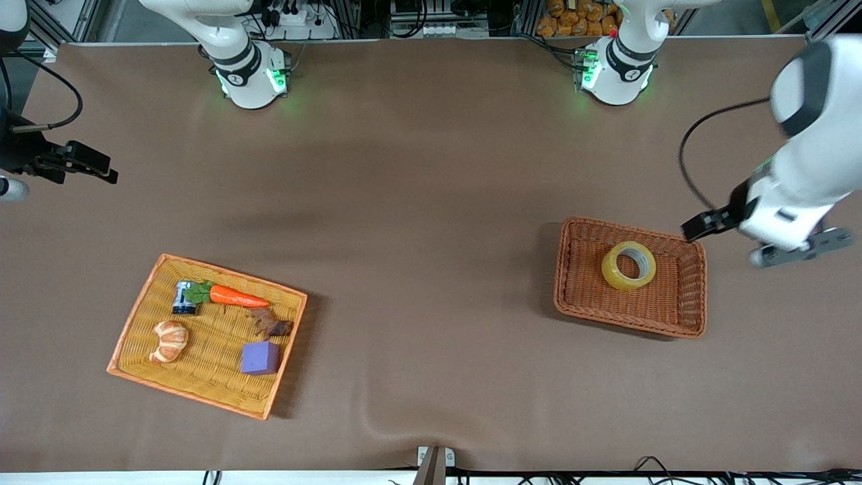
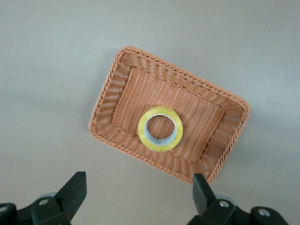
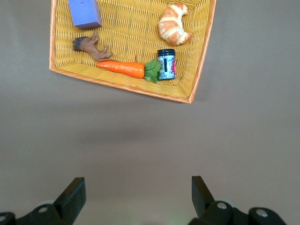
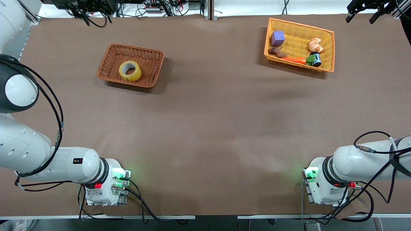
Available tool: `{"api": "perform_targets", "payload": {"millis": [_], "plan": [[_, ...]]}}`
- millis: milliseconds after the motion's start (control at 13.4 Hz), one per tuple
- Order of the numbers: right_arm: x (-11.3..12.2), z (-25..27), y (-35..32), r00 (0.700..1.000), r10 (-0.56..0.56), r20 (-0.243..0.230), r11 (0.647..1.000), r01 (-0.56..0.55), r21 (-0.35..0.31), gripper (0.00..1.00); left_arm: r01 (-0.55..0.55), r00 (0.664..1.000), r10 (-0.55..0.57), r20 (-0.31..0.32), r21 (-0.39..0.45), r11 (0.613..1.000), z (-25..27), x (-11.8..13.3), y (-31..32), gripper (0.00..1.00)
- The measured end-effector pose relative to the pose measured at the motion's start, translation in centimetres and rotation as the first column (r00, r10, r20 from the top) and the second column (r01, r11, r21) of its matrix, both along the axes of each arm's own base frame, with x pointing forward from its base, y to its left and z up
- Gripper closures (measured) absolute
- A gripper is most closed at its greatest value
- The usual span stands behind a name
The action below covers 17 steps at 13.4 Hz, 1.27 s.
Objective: Transfer tape with both arms
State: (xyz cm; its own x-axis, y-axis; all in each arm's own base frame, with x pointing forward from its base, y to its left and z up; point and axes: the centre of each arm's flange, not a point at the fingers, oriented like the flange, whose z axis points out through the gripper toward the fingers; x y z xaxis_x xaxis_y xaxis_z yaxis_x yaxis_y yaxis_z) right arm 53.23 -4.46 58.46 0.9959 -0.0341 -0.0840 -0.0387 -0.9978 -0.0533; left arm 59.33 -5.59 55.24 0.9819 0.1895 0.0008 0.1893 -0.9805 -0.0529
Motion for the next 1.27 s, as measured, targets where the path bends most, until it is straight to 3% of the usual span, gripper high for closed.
{"api": "perform_targets", "payload": {"millis": [298, 1267], "plan": [[0.0, 0.0, 0.0, 1.0, 0.001, -0.001, 1.0, -0.001, 0.0, 0.0, 0.054, 0.996, -0.054, 0.063, 0.003, 0.999, 5.2, -1.5, 0.0, 0.0], [0.0, -0.1, 0.0, 1.0, 0.004, -0.003, 1.0, -0.004, 0.001, 0.0, 0.064, 0.997, -0.063, 0.036, -0.047, 0.997, 6.8, -2.7, -0.9, 0.0]]}}
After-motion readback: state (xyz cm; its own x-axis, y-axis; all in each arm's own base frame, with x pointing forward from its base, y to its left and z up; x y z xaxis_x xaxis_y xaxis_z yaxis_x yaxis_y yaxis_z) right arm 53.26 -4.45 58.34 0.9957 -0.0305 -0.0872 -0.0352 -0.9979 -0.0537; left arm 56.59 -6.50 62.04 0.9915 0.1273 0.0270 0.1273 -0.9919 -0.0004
